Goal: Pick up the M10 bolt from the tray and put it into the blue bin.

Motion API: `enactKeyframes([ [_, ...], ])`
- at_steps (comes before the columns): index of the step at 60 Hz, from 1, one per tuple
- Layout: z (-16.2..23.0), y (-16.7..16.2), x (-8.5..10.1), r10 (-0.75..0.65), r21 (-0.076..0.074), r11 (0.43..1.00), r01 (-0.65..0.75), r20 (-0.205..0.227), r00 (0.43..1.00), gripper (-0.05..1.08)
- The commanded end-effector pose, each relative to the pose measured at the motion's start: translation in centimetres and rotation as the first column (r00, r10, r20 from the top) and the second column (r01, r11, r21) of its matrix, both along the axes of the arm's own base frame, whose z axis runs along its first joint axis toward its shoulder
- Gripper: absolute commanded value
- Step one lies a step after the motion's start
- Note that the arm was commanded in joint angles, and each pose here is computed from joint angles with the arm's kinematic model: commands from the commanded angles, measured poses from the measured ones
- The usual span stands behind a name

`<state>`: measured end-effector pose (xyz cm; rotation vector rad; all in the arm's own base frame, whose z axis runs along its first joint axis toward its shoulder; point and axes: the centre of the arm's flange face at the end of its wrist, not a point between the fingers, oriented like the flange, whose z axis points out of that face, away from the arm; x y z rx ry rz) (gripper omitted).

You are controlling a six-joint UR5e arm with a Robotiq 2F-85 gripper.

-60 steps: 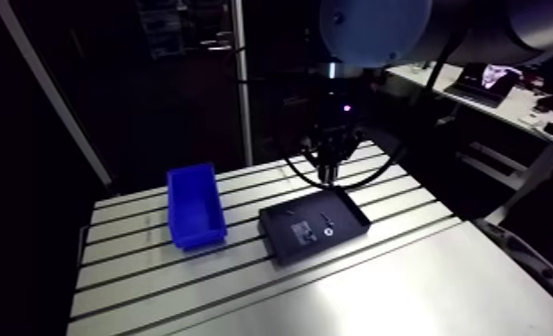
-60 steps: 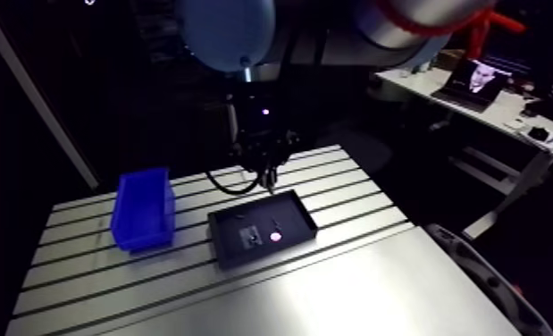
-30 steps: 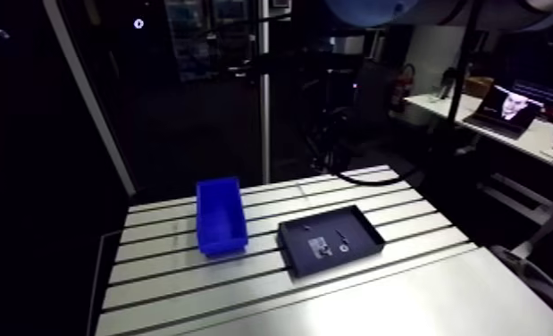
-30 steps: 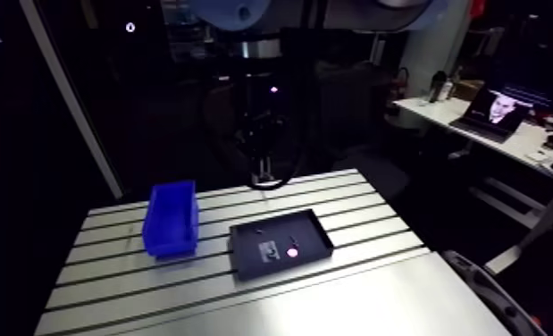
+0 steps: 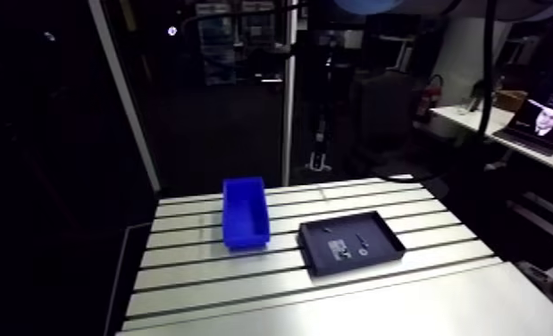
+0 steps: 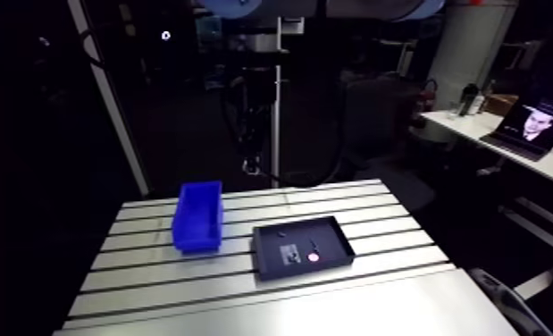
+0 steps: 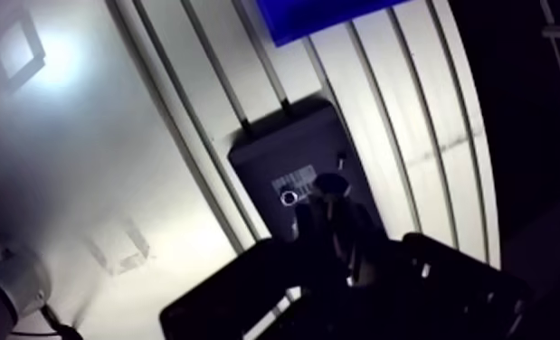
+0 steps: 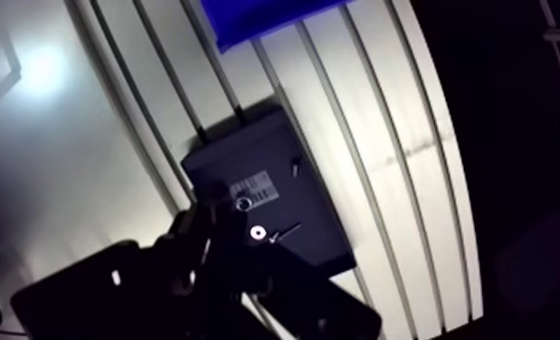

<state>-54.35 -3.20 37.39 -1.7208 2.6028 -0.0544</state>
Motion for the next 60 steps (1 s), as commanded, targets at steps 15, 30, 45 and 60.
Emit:
enactKeyframes([
  [15,-0.9,-7.1,-3.2,0.230,0.008,0.973,-0.230,-0.018,0.973,1.06],
  [30,-2.1,-9.6,-5.5,0.265,0.024,0.964,-0.265,-0.022,0.964,1.06],
  [45,-4.2,-11.3,-6.8,0.290,0.053,0.956,-0.288,-0.037,0.956,1.05],
  [60,-5.3,-12.6,-7.2,0.311,0.065,0.949,-0.308,-0.041,0.950,1.04],
])
